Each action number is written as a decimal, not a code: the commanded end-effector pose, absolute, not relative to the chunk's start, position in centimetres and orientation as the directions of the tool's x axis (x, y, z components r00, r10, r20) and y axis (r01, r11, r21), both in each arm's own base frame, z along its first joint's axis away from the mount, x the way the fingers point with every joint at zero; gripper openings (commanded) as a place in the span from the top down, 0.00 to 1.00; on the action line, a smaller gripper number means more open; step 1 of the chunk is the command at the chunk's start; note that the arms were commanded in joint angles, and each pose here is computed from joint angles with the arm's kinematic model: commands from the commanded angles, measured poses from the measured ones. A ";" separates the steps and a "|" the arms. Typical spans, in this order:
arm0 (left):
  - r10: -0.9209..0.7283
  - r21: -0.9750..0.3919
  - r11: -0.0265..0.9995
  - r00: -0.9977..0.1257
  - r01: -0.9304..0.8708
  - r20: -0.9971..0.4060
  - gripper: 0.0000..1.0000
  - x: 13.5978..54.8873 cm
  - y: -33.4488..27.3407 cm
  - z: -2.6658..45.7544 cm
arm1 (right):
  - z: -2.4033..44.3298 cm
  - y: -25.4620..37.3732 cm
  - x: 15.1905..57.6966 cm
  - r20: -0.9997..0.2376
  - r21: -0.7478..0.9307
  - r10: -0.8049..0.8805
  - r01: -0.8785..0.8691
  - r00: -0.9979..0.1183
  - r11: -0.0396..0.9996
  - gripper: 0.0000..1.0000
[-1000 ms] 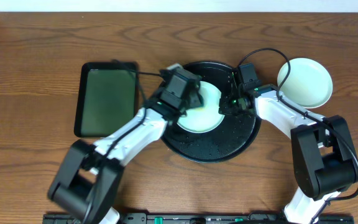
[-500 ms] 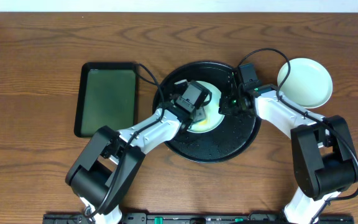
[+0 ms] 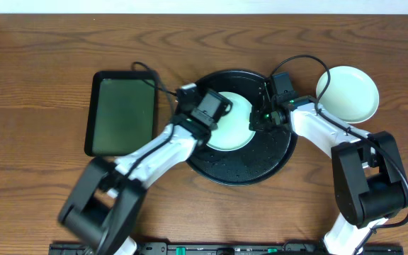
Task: Clean dirty plates on tray and stack at the side
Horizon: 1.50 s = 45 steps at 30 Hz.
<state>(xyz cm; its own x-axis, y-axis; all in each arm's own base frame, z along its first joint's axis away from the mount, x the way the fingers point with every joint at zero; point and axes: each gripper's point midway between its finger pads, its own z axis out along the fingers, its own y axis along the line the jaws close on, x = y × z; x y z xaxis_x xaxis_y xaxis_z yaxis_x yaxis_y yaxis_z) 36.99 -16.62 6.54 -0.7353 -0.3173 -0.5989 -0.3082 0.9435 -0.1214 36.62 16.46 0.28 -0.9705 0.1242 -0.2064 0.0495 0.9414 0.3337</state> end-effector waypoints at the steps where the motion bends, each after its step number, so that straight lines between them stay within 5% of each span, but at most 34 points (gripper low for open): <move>1: -0.337 -0.152 0.933 -0.639 -0.327 -0.691 0.92 37.6 -14.9 11.4 | -1.2 15.5 36.0 -0.202 0.256 0.062 0.008 -0.977 0.967 0.99; 13: -0.435 -0.353 0.900 -0.526 -0.254 -0.731 0.92 36.4 -14.9 20.1 | 8.7 15.5 38.7 -0.379 0.184 -0.071 -0.150 -0.923 0.971 0.99; 24: -0.486 -0.309 0.865 -0.508 -0.396 -0.711 0.92 37.7 -6.2 19.8 | 19.6 11.8 40.3 -0.509 -0.320 -0.364 -0.222 -0.780 0.921 0.99; 34: -0.542 -0.238 0.825 -0.595 -0.513 -0.593 0.92 38.6 2.6 14.2 | 28.7 12.7 41.2 -0.391 -0.816 -0.701 -0.127 -0.596 0.563 0.99; 45: -0.606 -0.139 0.775 -0.663 -0.617 -0.439 0.92 38.3 5.8 5.7 | 34.4 18.6 39.0 -0.186 -0.966 -0.862 -0.071 -0.471 0.248 0.99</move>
<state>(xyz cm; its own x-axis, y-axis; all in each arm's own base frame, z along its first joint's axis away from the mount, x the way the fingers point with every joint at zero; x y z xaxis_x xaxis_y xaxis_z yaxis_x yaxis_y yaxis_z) 38.47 5.27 6.93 -0.6467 -0.6078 -0.4607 -0.6156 0.7726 -0.1551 40.18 19.37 31.17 -0.4431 -0.8464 -0.2955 -0.1226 0.3837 -0.9153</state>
